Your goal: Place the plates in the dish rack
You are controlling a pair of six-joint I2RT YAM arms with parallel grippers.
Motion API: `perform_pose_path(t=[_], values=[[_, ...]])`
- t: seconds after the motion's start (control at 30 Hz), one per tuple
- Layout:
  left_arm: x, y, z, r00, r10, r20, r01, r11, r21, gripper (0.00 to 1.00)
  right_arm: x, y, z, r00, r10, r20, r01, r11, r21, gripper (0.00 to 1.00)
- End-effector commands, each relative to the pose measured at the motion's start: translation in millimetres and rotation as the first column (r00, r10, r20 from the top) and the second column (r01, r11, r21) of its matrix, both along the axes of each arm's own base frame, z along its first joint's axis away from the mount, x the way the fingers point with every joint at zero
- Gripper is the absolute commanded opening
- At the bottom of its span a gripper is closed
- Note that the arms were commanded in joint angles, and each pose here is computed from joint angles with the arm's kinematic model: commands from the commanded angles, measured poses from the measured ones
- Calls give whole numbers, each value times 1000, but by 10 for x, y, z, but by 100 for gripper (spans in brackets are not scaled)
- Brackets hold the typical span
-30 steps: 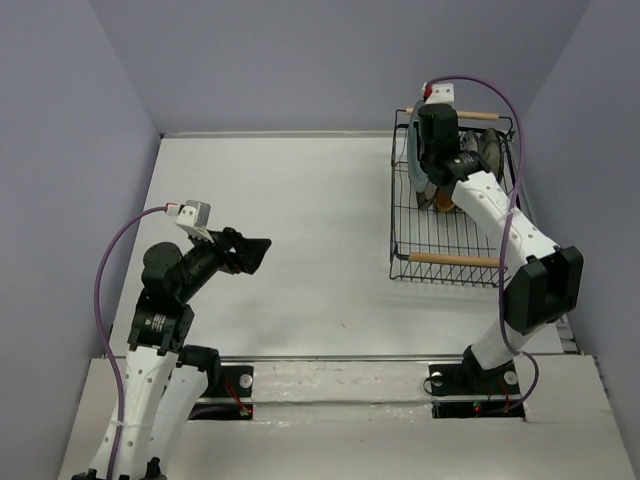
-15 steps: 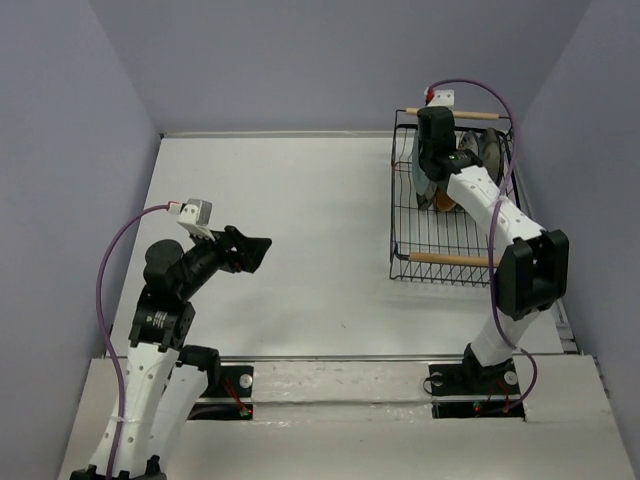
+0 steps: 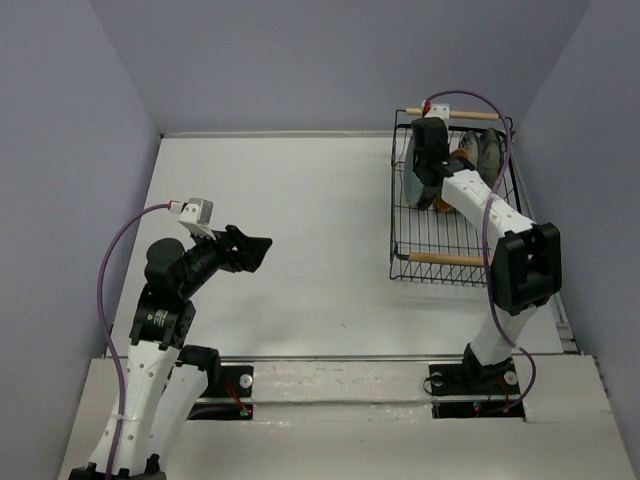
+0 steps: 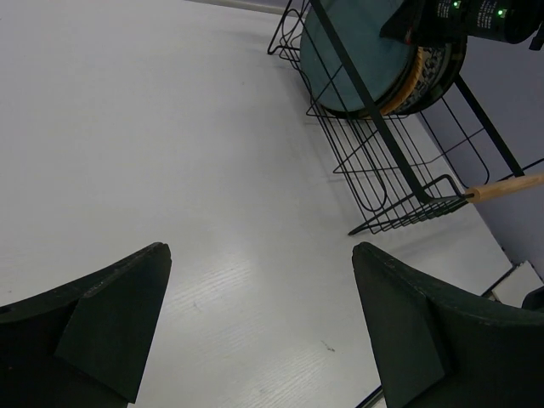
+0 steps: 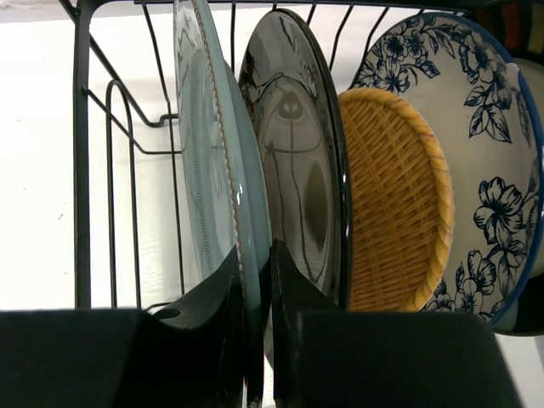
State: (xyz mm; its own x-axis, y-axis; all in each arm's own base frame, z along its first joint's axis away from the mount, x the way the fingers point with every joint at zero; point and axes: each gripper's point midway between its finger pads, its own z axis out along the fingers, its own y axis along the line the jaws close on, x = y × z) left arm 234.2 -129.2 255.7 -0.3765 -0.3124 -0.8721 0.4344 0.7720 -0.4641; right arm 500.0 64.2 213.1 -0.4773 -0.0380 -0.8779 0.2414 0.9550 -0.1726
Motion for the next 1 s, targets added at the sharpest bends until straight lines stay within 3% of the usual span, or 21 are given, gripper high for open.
perform_pose_path(t=[0.0,0.63,0.8,0.97], values=[[12,-30,63,999,-19,38,19,1000,2,99,226,19,522,974,-49,220,31,996,87,7],[14,-38,49,999,-24,34,24,1000,1,99,464,85,203,987,2,163,-3,1000,6,7],[16,-47,42,999,-28,31,28,1000,1,99,500,120,315,981,30,191,-31,1000,1,29],[25,-48,31,999,-28,27,28,1000,0,99,538,109,409,979,49,198,-41,998,-41,38]])
